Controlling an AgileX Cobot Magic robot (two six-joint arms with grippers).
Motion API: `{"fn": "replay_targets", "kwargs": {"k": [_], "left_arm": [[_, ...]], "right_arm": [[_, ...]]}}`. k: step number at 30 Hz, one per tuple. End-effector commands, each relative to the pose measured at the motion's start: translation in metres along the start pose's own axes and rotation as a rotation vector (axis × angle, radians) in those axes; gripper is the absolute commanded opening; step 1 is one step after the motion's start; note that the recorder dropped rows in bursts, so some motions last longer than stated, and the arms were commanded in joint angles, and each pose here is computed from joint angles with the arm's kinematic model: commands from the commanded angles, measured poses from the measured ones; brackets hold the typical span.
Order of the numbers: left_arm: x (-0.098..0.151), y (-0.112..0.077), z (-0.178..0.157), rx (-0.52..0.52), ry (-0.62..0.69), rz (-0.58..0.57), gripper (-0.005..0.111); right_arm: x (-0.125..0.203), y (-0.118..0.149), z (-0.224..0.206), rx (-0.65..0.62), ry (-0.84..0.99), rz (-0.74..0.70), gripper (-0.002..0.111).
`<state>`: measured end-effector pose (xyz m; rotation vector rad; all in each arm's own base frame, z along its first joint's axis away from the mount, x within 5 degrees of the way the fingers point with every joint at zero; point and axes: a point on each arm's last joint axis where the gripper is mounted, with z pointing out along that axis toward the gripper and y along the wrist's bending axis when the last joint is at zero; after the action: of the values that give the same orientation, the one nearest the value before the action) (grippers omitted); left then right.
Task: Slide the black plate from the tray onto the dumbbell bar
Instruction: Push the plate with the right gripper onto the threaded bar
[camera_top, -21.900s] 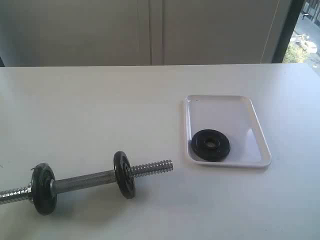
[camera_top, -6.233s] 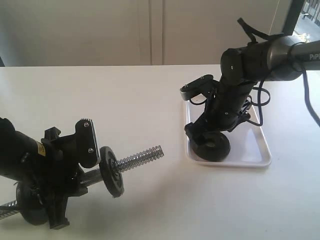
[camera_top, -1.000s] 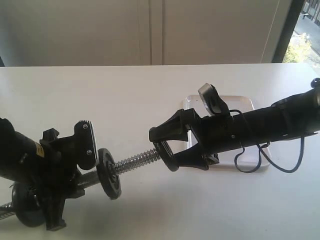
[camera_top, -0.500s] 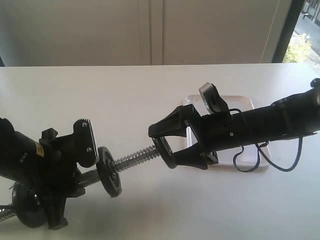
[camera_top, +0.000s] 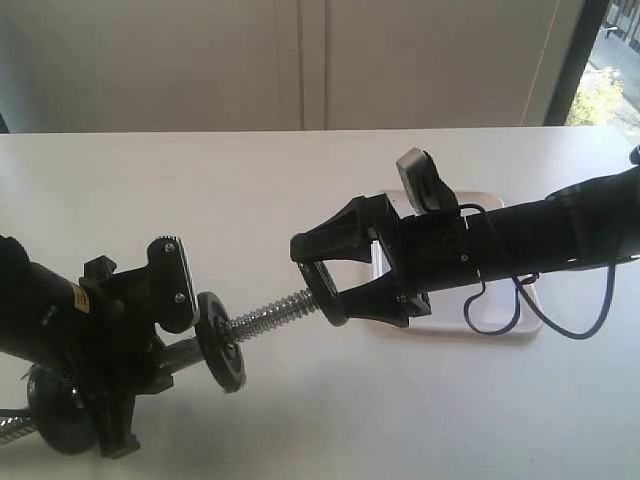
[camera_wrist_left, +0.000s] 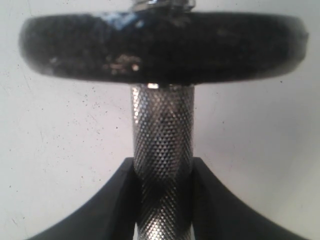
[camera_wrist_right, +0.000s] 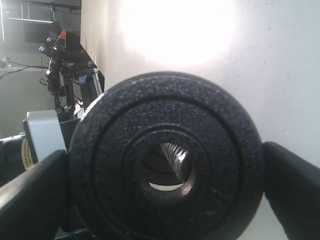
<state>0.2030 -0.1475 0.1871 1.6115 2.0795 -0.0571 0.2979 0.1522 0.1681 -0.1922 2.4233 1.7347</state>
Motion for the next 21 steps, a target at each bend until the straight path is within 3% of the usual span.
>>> {"fn": "replay_targets", "kwargs": {"k": [1,21], "left_arm": [[-0.0157,0.012,-0.0154,-0.12,-0.137,-0.039,0.0],[-0.0161,0.0125,-0.0155,-0.124,-0.141,-0.039,0.0]], "right_arm": [[0.0025,0.0149,0.0021,-0.084,0.018,-0.059,0.0],[0.0037,0.013,0.0007,-0.072,0.033,-0.133,0.0]]}}
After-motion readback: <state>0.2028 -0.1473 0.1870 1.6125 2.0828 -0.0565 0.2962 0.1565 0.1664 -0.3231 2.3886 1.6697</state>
